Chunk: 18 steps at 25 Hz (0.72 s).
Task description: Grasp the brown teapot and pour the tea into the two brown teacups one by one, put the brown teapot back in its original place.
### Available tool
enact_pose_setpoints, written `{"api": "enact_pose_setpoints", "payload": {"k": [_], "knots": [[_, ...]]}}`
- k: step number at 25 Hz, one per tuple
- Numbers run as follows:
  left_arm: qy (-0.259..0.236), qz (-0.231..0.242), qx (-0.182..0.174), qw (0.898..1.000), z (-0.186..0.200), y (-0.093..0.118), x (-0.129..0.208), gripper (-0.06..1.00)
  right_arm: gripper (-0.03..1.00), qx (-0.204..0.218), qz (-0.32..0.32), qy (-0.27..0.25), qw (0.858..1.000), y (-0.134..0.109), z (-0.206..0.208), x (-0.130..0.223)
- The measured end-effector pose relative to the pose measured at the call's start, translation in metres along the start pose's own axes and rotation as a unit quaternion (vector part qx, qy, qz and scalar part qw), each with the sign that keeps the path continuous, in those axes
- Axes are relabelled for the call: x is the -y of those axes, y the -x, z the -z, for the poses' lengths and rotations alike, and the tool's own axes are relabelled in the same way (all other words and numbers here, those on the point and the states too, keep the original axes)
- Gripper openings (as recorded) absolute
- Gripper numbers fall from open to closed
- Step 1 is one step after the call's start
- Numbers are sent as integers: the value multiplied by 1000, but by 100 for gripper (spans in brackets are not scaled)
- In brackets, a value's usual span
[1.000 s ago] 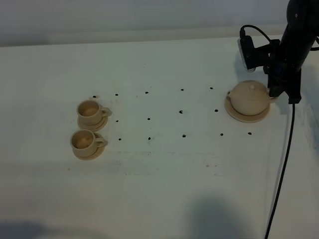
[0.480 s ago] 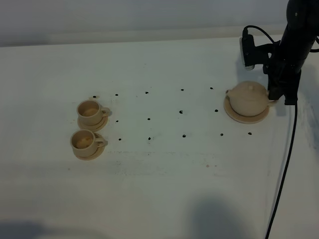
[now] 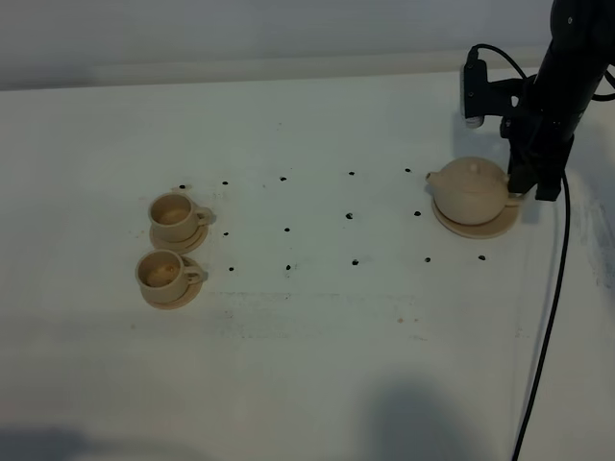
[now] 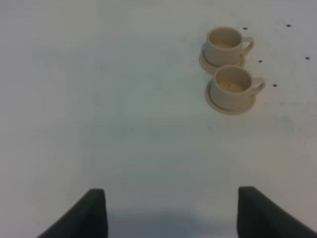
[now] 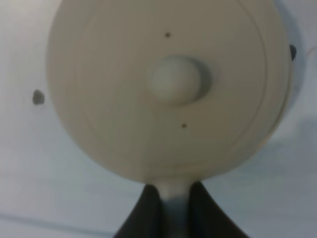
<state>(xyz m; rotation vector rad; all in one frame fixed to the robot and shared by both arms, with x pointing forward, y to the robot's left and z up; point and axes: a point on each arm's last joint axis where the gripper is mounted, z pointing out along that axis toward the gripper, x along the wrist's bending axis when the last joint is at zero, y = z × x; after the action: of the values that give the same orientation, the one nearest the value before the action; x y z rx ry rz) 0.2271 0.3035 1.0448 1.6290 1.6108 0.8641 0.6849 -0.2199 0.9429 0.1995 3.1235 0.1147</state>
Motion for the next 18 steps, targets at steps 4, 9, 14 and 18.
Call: {"api": "enact_pose_setpoints", "payload": {"k": [4, 9, 14, 18], "knots": [[0, 0, 0, 1000, 0, 0, 0, 53, 9, 6, -5, 4, 1000, -1, 7, 0], [0, 0, 0, 1000, 0, 0, 0, 53, 9, 21, -19, 27, 999, -3, 25, -3], [0, 0, 0, 1000, 0, 0, 0, 53, 9, 32, -56, 61, 996, -4, 28, -17], [0, 0, 0, 1000, 0, 0, 0, 53, 9, 61, -71, 82, 992, -9, 27, -49]]}}
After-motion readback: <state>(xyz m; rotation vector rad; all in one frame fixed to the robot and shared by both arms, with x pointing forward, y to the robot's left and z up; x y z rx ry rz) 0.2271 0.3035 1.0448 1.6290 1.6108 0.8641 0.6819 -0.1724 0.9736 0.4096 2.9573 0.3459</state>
